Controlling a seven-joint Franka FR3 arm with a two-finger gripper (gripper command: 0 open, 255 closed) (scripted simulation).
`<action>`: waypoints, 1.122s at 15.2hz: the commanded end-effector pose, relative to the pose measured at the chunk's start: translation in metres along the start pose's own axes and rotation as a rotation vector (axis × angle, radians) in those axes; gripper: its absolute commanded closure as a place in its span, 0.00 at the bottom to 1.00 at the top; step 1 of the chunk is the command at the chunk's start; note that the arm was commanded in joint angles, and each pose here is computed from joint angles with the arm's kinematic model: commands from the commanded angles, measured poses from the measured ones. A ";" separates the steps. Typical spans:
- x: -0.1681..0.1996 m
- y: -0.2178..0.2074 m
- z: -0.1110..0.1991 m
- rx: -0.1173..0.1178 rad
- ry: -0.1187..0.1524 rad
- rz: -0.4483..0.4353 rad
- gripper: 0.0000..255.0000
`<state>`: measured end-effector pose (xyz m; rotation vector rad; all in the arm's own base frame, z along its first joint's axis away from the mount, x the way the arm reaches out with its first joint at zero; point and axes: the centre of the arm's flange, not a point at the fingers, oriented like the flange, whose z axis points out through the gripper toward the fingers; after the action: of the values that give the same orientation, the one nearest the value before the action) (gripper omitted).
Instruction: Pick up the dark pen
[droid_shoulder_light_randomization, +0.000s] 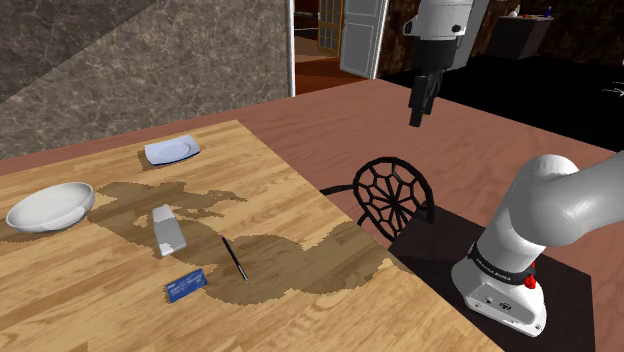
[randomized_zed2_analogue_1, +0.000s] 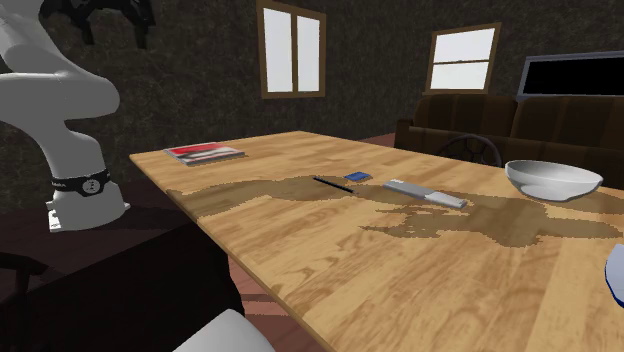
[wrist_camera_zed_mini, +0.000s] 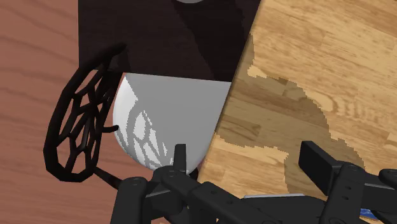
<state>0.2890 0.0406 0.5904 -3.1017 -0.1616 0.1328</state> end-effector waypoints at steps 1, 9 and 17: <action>0.000 0.000 0.000 0.000 0.000 0.000 0.00; 0.049 -0.076 0.056 0.005 -0.027 0.036 0.00; 0.100 -0.151 0.113 0.010 -0.054 0.073 0.00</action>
<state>0.3594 0.1947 0.4812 -3.0984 -0.0582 0.2148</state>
